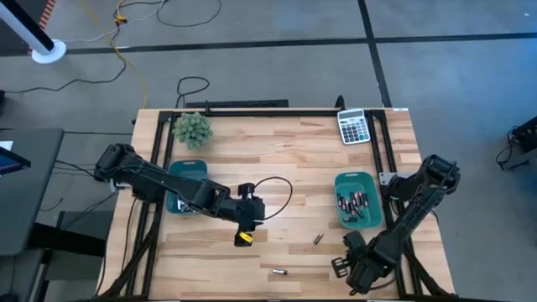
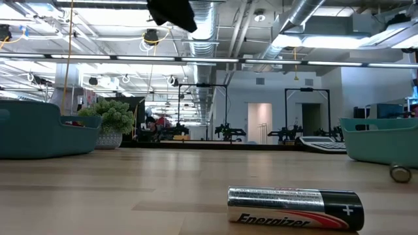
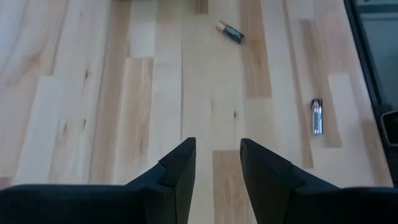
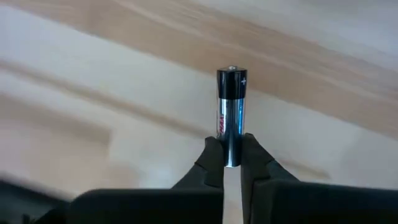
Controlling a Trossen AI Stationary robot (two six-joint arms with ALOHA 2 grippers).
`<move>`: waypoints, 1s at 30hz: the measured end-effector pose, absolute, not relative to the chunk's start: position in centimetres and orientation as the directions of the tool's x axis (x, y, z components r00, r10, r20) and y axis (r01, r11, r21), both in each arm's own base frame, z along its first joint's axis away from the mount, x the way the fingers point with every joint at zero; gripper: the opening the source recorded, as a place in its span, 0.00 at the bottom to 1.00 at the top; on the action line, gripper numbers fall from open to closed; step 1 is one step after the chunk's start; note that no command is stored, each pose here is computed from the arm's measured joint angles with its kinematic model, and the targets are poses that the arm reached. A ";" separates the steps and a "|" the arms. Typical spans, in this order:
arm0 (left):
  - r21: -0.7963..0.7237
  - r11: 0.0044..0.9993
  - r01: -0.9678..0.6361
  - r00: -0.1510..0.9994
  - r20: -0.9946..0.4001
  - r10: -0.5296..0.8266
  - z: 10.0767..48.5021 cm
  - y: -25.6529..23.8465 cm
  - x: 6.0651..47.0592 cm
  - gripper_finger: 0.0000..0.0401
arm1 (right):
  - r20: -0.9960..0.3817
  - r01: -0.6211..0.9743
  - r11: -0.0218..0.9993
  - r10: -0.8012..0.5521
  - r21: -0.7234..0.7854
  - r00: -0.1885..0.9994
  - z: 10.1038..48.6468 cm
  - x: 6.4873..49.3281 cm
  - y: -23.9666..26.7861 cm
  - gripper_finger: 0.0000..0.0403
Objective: Sort batteries
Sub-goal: Put the silver battery into the blue bin
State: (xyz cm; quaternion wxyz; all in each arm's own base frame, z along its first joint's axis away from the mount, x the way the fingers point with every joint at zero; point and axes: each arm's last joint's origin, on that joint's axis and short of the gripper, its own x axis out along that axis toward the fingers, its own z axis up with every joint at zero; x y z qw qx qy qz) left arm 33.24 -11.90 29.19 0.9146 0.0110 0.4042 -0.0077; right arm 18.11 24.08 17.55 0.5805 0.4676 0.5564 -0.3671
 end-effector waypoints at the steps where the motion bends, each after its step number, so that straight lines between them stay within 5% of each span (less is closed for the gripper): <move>1: 0.013 1.000 0.027 0.669 -0.744 -0.008 28.8 -11.9 33.2 0.31 | -0.990 0.947 0.293 0.086 0.132 0.111 18.4 18.1 24.0 0.03; 8: -0.030 0.999 0.037 0.644 -0.763 -0.047 26.8 -11.0 30.5 0.31 | -0.993 0.944 0.308 0.049 0.118 0.108 25.1 18.3 24.1 0.03; 15: -0.102 0.995 0.014 0.725 -0.685 -0.080 26.6 -9.2 25.7 0.31 | -0.964 0.905 0.380 -0.101 0.192 0.246 30.7 20.4 22.2 0.03; 22: -0.194 0.981 -0.004 0.789 -0.603 -0.116 26.5 -7.0 19.5 0.31 | -0.922 0.754 0.622 -0.132 0.210 0.365 31.6 26.7 16.7 0.03; 30: -0.137 0.987 -0.086 0.883 -0.469 0.011 28.7 -4.5 14.4 0.31 | -0.676 0.411 0.886 -0.167 0.217 0.718 33.0 36.1 7.9 0.03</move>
